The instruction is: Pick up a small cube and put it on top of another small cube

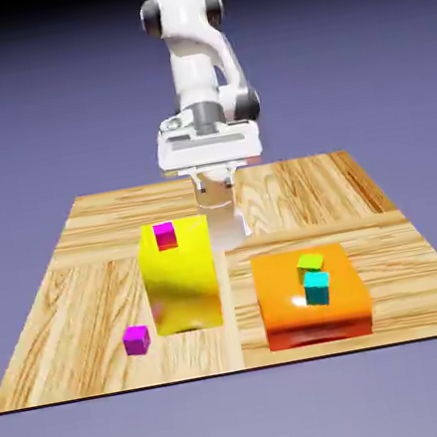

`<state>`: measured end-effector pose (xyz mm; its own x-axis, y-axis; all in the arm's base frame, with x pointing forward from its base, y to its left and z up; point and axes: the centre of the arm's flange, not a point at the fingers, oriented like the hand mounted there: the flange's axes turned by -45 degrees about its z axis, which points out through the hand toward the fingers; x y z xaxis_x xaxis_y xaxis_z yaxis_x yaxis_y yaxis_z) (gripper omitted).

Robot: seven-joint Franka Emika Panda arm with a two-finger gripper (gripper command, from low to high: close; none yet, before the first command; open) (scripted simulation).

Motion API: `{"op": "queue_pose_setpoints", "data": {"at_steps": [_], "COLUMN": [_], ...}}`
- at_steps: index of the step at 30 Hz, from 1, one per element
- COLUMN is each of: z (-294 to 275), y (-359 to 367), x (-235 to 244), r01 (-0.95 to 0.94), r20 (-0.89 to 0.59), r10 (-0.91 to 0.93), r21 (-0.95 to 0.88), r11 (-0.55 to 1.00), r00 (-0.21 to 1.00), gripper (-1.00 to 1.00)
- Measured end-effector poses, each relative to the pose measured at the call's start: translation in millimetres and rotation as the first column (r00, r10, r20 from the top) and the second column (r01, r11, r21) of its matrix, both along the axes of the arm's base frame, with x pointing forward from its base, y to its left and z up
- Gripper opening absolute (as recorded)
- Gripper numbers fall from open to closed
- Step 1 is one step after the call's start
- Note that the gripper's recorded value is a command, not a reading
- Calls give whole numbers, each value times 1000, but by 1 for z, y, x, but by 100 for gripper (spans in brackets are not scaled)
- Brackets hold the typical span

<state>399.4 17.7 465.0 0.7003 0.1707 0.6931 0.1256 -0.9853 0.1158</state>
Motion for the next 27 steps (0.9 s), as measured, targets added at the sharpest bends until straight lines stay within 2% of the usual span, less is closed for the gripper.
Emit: {"op": "queue_pose_setpoints", "data": {"at_steps": [6, 10, 13, 20, 25, 27], "z": [-51, -94, -128, -212, -272, -285], "y": [-68, -119, -160, -238, -291, -308], "x": [43, 59, 63, 57, 37, 17], "r01": [343, 589, 754, 976, 989, 946], "r20": [-274, -464, -596, -829, -912, -920], "r10": [-288, -441, -519, -522, -401, -347], "r21": [181, 243, 246, 129, -30, -70], "r11": [922, 771, 608, 174, -146, -317], "r00": [918, 768, 613, 203, -87, -184], "gripper": [0, 0, 0, 0, 0, 0]}}
